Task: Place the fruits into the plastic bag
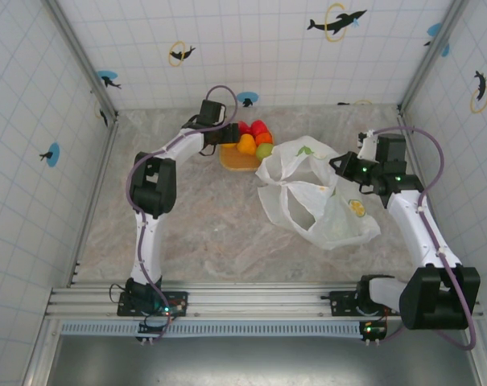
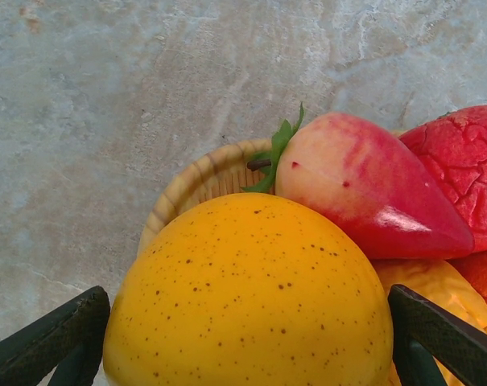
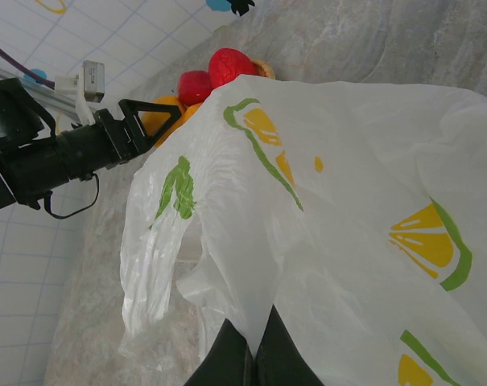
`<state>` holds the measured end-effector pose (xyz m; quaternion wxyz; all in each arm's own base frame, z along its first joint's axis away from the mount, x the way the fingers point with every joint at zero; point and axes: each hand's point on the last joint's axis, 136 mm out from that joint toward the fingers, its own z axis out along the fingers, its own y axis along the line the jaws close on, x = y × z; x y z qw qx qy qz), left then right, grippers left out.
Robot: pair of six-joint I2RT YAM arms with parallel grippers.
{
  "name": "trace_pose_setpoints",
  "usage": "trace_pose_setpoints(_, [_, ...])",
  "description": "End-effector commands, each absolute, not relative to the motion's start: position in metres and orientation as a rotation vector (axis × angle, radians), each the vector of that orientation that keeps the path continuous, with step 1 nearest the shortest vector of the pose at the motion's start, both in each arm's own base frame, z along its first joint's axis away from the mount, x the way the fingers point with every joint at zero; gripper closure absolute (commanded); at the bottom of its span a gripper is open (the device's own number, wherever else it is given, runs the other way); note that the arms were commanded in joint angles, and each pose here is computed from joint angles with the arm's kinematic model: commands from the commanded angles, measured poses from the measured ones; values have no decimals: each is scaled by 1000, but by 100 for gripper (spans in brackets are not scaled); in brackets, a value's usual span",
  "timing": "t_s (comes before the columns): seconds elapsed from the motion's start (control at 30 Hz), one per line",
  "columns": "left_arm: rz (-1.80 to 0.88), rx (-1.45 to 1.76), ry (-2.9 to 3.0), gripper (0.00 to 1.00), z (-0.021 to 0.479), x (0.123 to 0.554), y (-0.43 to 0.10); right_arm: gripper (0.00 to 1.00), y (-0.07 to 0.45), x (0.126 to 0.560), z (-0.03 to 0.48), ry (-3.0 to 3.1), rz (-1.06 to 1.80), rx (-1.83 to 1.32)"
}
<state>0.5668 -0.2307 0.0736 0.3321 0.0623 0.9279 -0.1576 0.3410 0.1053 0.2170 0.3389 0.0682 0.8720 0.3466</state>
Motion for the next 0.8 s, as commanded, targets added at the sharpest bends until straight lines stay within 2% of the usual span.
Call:
trace_pose_setpoints(0.0, [-396,170,2452,11,64,567,-225,100,107,336,221,2253,902,160])
trace_pose_setpoints(0.6, [-410,173,2466,11,65,565,-228,100,107,333,225,2245,898,159])
trace_pose_setpoints(0.77, [-410,173,2463,16,67,566,-228,100,106,332,226,2242,896,159])
